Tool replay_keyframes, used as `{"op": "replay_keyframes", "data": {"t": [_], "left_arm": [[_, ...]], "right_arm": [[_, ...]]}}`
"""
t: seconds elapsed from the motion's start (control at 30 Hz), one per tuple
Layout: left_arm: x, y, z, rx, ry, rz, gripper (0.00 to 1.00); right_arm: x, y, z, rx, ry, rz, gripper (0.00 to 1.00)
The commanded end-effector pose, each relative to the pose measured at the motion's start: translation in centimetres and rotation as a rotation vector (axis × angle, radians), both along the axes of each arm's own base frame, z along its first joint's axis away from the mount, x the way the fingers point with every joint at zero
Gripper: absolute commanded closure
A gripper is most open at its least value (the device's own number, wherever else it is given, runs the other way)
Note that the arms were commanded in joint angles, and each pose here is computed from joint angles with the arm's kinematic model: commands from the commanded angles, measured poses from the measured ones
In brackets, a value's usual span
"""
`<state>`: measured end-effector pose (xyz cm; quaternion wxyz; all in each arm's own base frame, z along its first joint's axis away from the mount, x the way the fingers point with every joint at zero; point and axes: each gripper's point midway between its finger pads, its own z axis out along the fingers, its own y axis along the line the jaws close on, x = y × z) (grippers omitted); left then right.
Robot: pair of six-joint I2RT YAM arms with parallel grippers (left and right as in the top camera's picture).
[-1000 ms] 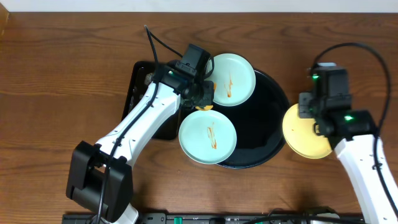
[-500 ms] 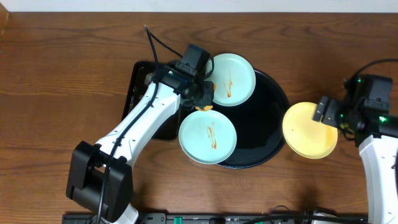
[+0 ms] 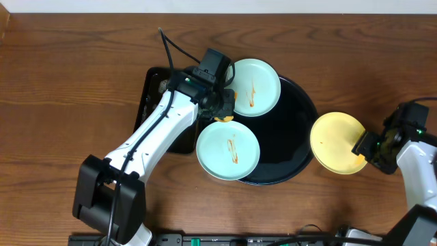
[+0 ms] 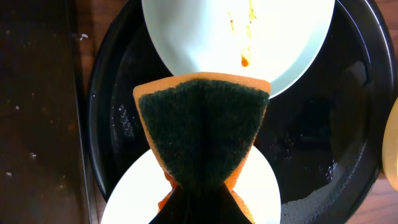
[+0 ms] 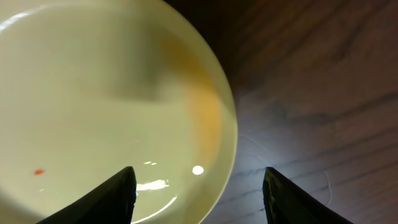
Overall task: Clean dirty plates on tray and stack at the side
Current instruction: 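Tilt the yellow plate upward with the right gripper beside the tray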
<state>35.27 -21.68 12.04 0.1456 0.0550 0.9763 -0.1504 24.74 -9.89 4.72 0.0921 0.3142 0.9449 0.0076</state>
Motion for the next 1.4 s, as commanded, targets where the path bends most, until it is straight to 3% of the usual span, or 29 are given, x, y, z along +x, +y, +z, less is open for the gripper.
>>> {"op": "replay_keyframes", "data": {"t": [0.0, 0.2, 0.6, 0.8, 1.03, 1.37], "left_arm": [[0.2, 0.2, 0.2, 0.008, -0.008, 0.0, 0.93], [0.2, 0.2, 0.2, 0.008, -0.008, 0.0, 0.93], [0.2, 0.2, 0.2, 0.008, -0.008, -0.001, 0.92], [0.2, 0.2, 0.2, 0.008, -0.008, 0.0, 0.92], [0.2, 0.2, 0.2, 0.008, -0.008, 0.0, 0.92], [0.2, 0.2, 0.2, 0.008, -0.008, 0.0, 0.92]], "right_arm": [[-0.5, -0.2, -1.0, 0.033, 0.024, -0.045, 0.38], [-1.4, -0.3, -2.7, 0.064, 0.057, -0.068, 0.42], [-2.1, 0.0, -5.0, 0.07, 0.053, -0.122, 0.6], [-2.1, 0.0, -5.2, 0.067, 0.046, -0.122, 0.82], [-1.9, 0.0, -5.2, 0.064, 0.04, -0.124, 0.99], [-1.2, 0.1, -4.5, 0.073, -0.003, -0.096, 0.99]]}}
